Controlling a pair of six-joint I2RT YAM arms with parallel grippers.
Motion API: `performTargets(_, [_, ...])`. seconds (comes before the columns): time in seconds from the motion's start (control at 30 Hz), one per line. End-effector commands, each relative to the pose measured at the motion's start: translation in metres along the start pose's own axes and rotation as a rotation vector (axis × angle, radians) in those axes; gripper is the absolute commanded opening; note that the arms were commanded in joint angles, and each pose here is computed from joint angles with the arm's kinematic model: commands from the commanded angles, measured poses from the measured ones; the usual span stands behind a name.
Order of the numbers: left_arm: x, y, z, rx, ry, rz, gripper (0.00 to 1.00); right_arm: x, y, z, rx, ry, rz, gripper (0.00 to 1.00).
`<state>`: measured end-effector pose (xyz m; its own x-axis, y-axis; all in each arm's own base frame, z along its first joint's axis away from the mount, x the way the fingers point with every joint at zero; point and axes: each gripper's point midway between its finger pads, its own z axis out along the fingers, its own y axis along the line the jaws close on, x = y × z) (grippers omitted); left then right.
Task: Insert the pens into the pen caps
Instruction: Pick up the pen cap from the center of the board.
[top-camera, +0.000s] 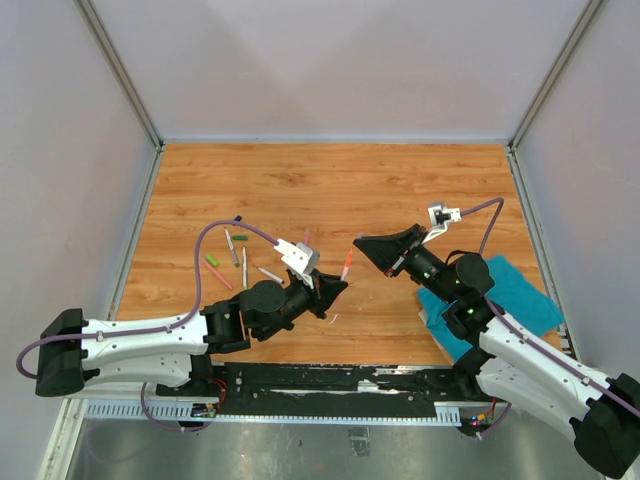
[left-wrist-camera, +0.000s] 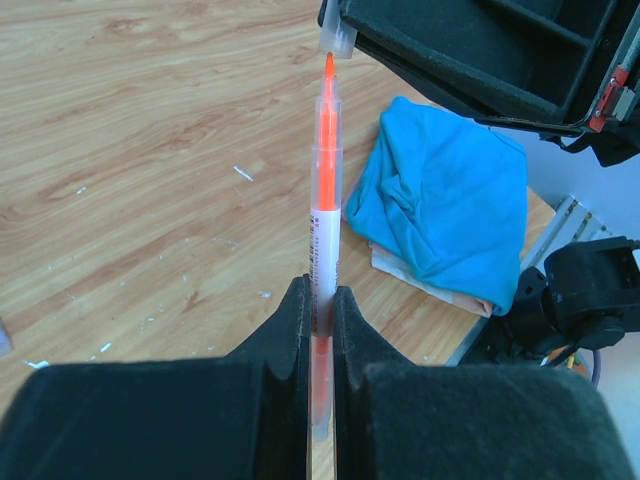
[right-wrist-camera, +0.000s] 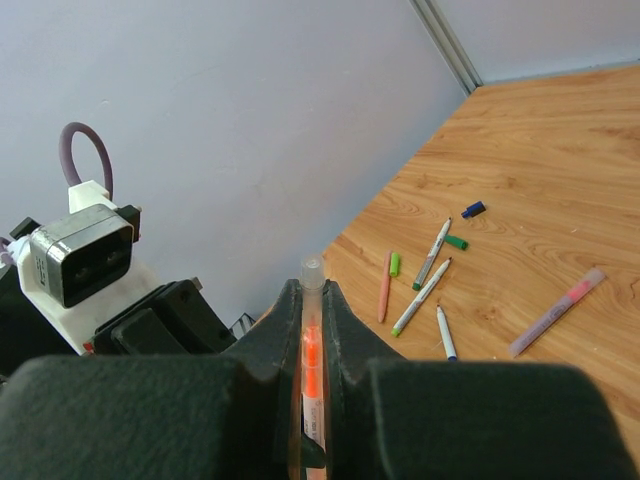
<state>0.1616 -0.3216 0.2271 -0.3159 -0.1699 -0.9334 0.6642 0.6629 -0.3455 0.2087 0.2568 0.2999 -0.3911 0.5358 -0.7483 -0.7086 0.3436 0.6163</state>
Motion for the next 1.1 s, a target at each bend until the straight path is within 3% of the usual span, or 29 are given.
performTargets(0.0, [-0.018, -0.0046, -0.0027, 0.006, -0.06, -0.018, 0.01, -0.0073, 0.0112, 0.0018, -0.034, -0.018, -0.016, 0.01])
performTargets(1.07, [-0.0149, -0.0069, -0.0009, 0.017, -0.048, -0.01, 0.01, -0.0093, 0.0162, 0.0048, -0.06, -0.03, 0.018, 0.01])
